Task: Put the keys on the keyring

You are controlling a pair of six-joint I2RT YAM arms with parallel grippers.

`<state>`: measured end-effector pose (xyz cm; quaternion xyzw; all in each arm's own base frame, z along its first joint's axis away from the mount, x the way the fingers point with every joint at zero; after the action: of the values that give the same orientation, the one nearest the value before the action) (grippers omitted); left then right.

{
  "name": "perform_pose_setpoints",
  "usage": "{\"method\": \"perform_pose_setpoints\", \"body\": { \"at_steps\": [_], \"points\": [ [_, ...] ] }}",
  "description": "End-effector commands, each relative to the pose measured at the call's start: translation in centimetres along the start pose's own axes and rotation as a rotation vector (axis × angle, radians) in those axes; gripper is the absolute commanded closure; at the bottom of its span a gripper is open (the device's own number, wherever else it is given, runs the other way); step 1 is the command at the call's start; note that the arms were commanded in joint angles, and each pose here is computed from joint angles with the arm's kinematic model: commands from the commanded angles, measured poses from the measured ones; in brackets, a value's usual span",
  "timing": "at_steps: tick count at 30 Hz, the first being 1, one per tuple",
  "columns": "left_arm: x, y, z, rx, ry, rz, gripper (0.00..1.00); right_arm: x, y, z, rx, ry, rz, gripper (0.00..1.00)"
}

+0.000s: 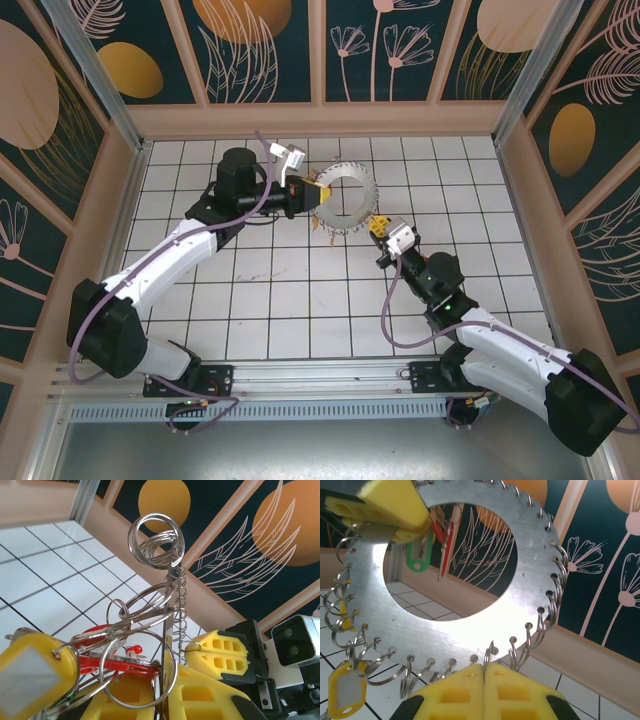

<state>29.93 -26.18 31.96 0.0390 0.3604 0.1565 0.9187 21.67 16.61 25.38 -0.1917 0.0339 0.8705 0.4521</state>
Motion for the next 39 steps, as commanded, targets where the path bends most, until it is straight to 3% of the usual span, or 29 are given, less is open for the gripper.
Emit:
{"method": "perform_pose_setpoints", "body": {
  "at_steps": [1,7,11,16,26,39],
  "points": [
    [1.3,-0.3,-0.2,0.007,0.131,-0.057,0.97,-0.1,-0.2,2.1,-0.064,-0.017,0.069,1.00],
    [3.7,-0.7,-2.8,0.088,0.375,-0.160,0.94,-0.3,-0.6,1.9,-0.042,-0.053,0.162,1.00],
    [5.1,-0.9,-4.4,0.111,0.462,-0.122,0.89,-0.4,-0.6,1.7,-0.040,-0.080,0.197,1.00],
    [6.6,-0.7,-6.4,0.111,0.534,-0.054,0.67,-0.5,-1.1,1.1,-0.009,-0.112,0.238,1.00],
    [9.2,-0.4,-9.0,0.107,0.552,0.108,0.50,-0.4,-2.0,0.1,0.035,-0.162,0.282,1.00],
    [9.9,2.0,-11.5,0.011,0.459,0.231,0.42,0.0,-3.8,-2.8,0.146,-0.228,0.396,1.00]
  ]
}}
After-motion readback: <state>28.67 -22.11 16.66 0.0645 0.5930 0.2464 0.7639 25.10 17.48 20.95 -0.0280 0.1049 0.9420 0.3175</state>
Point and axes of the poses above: each hand's point on the last joint's axis, 136 mm out from that joint toward the fingers, its own y axis back along the fingers, its own x axis along the line the jaws close on, z = x × y, the point moved 6 cm from there along y, back along the fingers, and after that the axes turned 5 degrees about y, right-handed, at the moved point
